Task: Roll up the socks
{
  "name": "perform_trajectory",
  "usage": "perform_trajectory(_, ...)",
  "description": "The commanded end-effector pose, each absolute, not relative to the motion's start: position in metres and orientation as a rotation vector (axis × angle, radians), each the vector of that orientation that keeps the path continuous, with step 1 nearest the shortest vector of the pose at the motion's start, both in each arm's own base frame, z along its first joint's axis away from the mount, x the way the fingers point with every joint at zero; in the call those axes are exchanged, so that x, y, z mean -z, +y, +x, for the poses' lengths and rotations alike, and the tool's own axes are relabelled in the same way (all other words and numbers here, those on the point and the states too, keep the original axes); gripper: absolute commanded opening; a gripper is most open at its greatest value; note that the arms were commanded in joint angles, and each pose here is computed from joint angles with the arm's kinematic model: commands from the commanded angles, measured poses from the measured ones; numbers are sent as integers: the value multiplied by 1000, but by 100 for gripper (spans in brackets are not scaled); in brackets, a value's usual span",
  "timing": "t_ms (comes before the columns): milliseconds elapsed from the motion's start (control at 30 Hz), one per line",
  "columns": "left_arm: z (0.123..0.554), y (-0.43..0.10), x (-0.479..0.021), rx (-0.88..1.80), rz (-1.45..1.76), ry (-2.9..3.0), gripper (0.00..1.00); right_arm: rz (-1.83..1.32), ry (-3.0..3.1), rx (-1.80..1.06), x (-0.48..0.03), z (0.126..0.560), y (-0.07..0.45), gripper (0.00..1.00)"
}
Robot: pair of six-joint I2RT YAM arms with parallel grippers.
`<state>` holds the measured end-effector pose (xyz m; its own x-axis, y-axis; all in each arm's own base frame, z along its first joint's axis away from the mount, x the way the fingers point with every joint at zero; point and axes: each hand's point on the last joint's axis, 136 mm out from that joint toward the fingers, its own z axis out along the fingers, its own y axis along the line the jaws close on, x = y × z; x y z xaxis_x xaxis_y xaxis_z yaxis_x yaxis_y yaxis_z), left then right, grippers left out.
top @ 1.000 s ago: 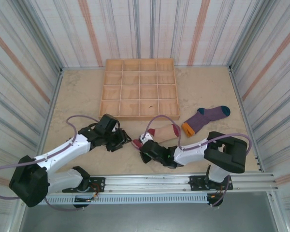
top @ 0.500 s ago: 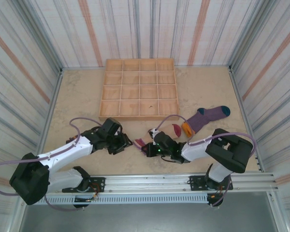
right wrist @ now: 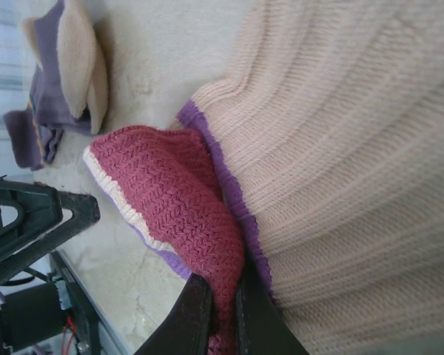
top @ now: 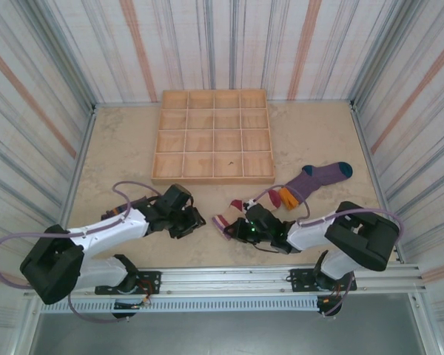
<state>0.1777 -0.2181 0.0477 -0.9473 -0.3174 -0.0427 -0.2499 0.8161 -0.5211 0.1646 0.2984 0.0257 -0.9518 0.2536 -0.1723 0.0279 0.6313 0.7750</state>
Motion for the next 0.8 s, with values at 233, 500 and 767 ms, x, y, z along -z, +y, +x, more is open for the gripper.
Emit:
perform_trajectory(233, 196, -248, -62, 840, -344, 2776, 58, 684, 2735, -914, 19, 144, 228, 0)
perform_trajectory(500, 206, -287, -65, 896, -172, 2711, 58, 778, 2771, -881, 34, 134, 213, 0)
perform_trajectory(767, 205, -316, -58, 927, -122, 2688, 52, 792, 2785, -855, 37, 131, 208, 0)
